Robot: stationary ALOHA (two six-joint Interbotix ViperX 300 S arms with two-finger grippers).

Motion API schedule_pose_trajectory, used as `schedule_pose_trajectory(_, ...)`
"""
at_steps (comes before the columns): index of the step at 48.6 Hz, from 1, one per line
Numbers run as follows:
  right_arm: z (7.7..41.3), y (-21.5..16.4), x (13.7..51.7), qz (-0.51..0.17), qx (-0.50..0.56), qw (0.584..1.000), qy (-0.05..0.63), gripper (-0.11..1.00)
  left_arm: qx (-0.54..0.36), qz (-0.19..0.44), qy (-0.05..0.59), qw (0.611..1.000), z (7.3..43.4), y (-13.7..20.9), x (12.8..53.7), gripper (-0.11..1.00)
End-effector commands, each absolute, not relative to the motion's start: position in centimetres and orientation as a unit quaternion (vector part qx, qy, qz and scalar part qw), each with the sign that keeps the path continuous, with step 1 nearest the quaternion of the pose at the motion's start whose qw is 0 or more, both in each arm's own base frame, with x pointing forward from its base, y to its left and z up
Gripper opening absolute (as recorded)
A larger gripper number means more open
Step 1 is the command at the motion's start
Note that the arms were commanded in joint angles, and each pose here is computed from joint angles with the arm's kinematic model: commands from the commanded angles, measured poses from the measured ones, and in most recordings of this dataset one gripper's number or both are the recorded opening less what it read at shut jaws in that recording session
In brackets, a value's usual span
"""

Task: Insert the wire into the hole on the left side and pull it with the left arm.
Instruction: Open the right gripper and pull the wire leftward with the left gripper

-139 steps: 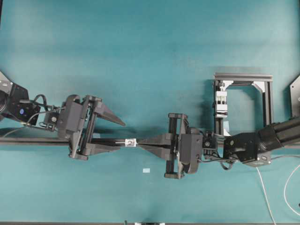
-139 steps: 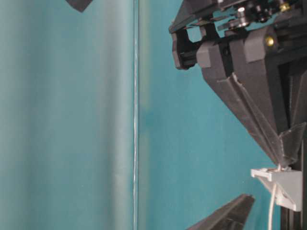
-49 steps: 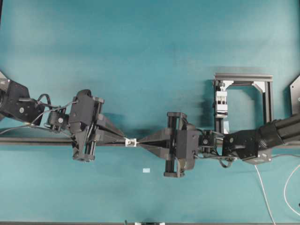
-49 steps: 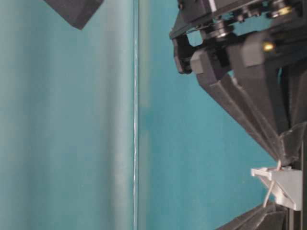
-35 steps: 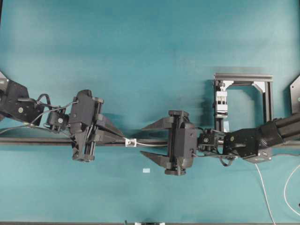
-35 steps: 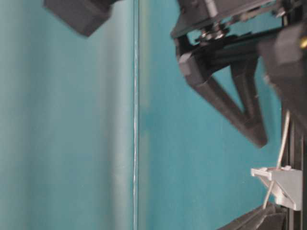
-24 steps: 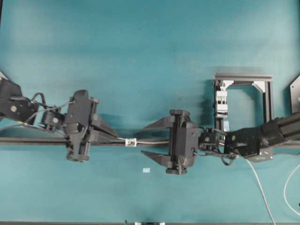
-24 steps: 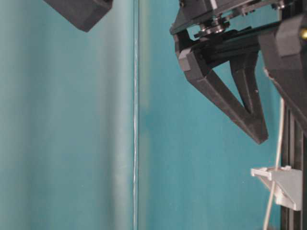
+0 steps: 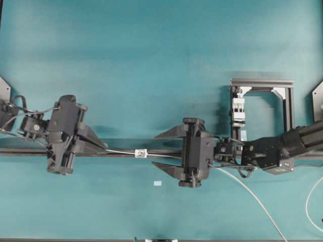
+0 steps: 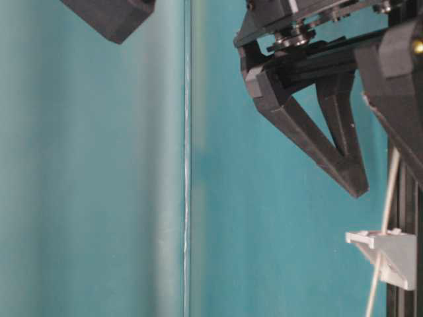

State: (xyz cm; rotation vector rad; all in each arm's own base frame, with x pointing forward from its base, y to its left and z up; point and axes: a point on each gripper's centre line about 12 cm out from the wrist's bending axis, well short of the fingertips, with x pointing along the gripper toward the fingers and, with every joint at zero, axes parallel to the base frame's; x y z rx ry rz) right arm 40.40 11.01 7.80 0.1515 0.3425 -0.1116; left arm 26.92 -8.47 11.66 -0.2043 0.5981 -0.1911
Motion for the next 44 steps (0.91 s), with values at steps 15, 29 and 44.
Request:
schedule_pose_trajectory(15, 9.7, 11.1, 40.7, -0.051, 0.084, 0.984, 0.147, 0.87, -0.110, -0.104, 0.316, 0.937, 12.6, -8.7, 24.4, -0.10)
schedule_pose_trajectory(29, 9.8, 11.2, 40.8, -0.050, 0.083, 0.984, 0.146, 0.87, -0.105, -0.115, 0.323, 0.934, 12.3, -9.1, 23.6, -0.10)
schedule_pose_trajectory(44, 10.0, 11.3, 40.9, -0.050, 0.085, 0.985, 0.143, 0.87, -0.104, -0.113, 0.331, 0.931, 12.0, -9.1, 23.5, -0.04)
